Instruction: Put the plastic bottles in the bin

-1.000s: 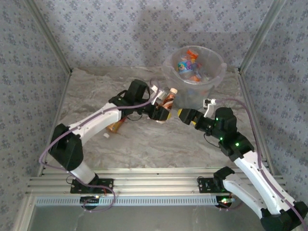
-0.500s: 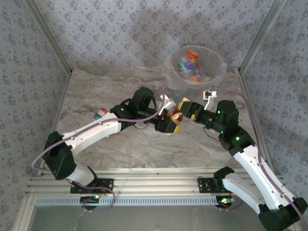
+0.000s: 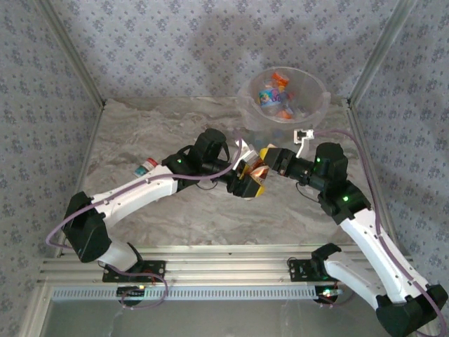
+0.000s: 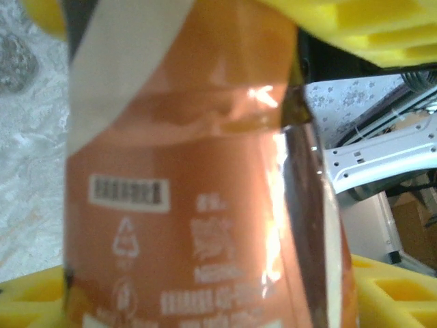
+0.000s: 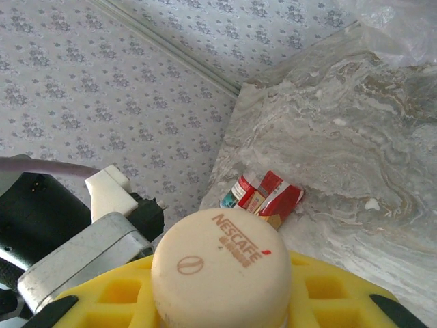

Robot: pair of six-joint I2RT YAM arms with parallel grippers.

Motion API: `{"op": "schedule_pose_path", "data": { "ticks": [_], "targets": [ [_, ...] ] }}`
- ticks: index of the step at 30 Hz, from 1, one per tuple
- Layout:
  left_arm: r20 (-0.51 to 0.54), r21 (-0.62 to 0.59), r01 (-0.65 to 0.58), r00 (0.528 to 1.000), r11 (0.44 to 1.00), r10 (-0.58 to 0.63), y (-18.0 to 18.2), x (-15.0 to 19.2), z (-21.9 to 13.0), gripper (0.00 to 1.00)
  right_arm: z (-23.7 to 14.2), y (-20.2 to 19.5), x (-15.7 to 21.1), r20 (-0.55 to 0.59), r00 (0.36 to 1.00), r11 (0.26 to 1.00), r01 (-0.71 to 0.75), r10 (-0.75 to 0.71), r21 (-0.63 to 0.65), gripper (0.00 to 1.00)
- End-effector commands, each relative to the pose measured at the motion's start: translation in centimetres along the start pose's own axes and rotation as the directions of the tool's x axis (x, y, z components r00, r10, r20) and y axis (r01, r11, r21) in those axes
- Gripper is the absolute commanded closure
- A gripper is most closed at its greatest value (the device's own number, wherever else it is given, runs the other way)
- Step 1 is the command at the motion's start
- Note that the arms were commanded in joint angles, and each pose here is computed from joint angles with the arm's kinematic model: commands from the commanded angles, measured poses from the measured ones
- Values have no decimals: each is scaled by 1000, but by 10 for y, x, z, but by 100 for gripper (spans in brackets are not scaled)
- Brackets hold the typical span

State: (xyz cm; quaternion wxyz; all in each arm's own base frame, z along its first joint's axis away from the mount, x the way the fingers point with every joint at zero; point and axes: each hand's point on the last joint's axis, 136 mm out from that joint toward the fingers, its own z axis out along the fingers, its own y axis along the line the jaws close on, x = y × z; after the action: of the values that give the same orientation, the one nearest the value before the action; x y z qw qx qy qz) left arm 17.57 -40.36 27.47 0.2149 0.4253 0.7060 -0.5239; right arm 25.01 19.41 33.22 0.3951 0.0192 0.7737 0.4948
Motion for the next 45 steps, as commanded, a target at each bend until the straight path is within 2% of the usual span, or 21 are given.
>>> {"op": "schedule_pose_path", "data": {
  "ticks": [1,6,9,16,23,26,33,38,45],
  "targets": [
    [37,14,-62,997,998,61,-15,-14,-7,1,-10,16,-18,47,996,997,72,-72,0,73],
    [68,-50,-123,990,991,126,-16,-19,-21,0,-30,22,-38,87,982,983,158,-166,98,73],
    [108,-128,-159,979,979,173,-15,-25,-35,0,-49,22,-61,141,959,955,214,-245,207,73],
    [144,-313,-242,944,919,297,-9,-34,-69,0,-91,35,-134,299,851,853,277,-432,443,73],
    [152,-396,-256,929,882,338,-1,-37,-83,0,-103,34,-207,369,736,729,241,-568,641,74],
    [137,-401,-250,935,881,327,5,-35,-81,0,-95,24,-233,361,708,676,222,-608,703,74],
    [118,-402,-248,941,881,318,11,-32,-76,0,-57,-11,-287,325,685,597,200,-652,777,75],
    [90,-411,-252,945,876,314,18,-29,-73,0,-27,-50,-323,340,704,609,164,-623,776,76],
    [76,-418,-252,948,873,310,23,-28,-73,0,26,-105,-341,307,760,621,158,-573,768,76]
  ]
}}
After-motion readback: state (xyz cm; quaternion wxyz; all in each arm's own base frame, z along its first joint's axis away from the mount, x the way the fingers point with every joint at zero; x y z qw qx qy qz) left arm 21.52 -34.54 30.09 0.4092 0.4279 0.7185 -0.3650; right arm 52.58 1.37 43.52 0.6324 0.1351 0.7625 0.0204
